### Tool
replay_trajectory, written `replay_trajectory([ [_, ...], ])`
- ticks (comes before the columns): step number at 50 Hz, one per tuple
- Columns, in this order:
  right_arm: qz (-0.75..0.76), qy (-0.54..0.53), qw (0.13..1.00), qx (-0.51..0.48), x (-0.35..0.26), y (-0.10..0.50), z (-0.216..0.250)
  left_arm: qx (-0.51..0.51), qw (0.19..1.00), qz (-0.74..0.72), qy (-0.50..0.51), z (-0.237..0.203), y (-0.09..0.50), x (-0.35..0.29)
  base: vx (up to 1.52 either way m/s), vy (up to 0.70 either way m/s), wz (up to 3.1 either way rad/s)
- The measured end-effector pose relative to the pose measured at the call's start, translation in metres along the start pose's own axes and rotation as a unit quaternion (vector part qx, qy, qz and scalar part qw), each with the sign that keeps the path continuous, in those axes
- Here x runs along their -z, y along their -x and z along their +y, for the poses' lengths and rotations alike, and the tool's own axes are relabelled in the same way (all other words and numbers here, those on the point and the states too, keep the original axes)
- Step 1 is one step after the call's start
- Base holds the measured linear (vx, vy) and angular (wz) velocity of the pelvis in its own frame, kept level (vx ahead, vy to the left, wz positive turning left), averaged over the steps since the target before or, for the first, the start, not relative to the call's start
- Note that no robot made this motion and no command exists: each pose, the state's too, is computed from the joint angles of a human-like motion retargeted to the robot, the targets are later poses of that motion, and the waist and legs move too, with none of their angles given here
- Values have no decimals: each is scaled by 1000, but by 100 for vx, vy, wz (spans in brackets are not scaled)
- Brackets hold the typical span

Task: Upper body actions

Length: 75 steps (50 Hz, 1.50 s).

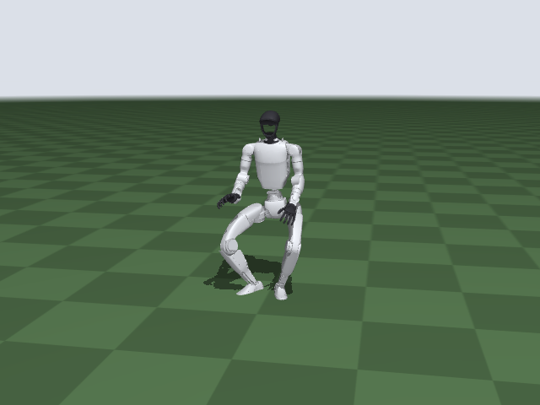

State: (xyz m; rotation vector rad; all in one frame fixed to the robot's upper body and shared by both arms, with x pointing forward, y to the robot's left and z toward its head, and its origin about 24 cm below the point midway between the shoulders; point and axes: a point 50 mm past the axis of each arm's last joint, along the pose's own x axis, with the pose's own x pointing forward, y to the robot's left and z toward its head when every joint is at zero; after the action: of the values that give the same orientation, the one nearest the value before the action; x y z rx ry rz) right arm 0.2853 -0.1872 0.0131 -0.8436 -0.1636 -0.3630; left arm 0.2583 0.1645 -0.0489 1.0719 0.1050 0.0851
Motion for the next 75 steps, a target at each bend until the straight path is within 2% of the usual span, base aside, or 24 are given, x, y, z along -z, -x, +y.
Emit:
replay_trajectory([
  [10, -120, -52, 954, 269, -72, -97, -132, 8, 1000, 4, 6, -3, 2, 1, 0, 0, 0],
  [16, -216, -52, 889, 400, -126, -111, -202, 7, 1000, 1, 2, -2, 1, 0, 0, 0, 0],
  [22, -284, -42, 827, 483, -169, -109, -244, 7, 1000, 1, 1, -1, -1, 0, 0, 0, 0],
  [31, -361, -49, 770, 524, -228, -100, -261, 6, 1000, 2, -2, 1, -3, 2, 0, 0, 0],
  [42, -506, -42, 741, 440, -301, -75, -231, 4, 1000, 7, -6, 2, -3, 6, 0, 0, 0],
  [48, -540, -8, 714, 445, -316, -63, -226, 3, 1000, 7, -3, 2, -3, 5, 0, 0, 0],
  [62, -414, -49, 709, 569, -262, -76, -263, 2, 1000, 8, 6, 2, -3, 3, 0, 0, 0],
  [75, -225, -14, 697, 681, -194, -105, -296, 3, 1000, 6, 2, 3, -4, 3, 0, 0, 0],
])
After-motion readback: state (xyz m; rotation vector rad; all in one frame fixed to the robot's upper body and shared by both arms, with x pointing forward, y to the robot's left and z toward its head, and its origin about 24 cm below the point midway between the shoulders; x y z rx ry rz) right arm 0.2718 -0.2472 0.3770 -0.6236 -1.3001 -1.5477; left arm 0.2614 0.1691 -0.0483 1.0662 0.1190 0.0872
